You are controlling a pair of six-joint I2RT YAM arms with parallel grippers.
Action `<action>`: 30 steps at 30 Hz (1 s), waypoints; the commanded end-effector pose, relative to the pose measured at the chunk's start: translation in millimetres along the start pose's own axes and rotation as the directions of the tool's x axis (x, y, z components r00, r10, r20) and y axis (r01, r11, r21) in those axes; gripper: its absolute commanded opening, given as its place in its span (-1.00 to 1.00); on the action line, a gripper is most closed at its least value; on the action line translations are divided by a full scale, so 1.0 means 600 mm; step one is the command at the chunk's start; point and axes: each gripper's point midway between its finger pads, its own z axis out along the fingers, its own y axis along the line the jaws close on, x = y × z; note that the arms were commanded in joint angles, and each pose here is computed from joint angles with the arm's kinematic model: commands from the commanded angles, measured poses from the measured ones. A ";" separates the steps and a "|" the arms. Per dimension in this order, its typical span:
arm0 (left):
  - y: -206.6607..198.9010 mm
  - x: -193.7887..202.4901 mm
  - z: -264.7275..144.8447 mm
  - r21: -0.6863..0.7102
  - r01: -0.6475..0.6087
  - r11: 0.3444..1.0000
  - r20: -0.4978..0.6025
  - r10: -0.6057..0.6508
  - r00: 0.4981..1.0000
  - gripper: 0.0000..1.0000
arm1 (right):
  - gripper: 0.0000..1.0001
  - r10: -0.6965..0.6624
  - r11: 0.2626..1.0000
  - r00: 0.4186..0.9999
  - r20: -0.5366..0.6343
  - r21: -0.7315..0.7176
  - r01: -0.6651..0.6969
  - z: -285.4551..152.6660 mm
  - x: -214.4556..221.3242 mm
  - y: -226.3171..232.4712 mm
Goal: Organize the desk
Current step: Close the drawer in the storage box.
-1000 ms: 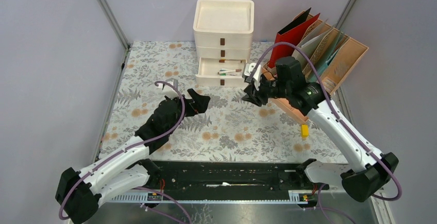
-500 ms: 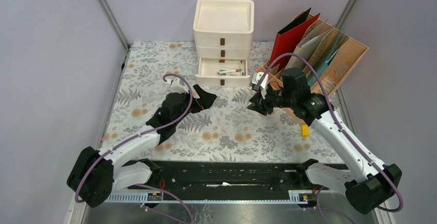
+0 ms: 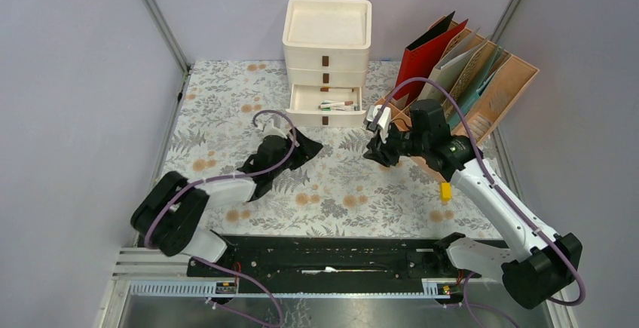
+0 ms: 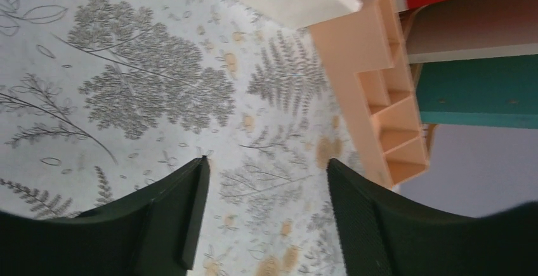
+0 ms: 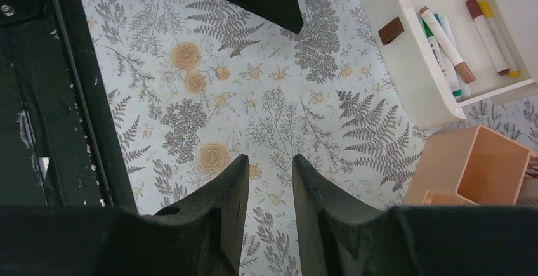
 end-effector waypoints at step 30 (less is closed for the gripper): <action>0.074 -0.114 0.229 -0.134 0.218 0.967 0.327 -0.164 0.930 -0.72 | -0.29 -0.001 0.998 0.999 -0.037 0.062 0.003 0.016 0.022 -0.033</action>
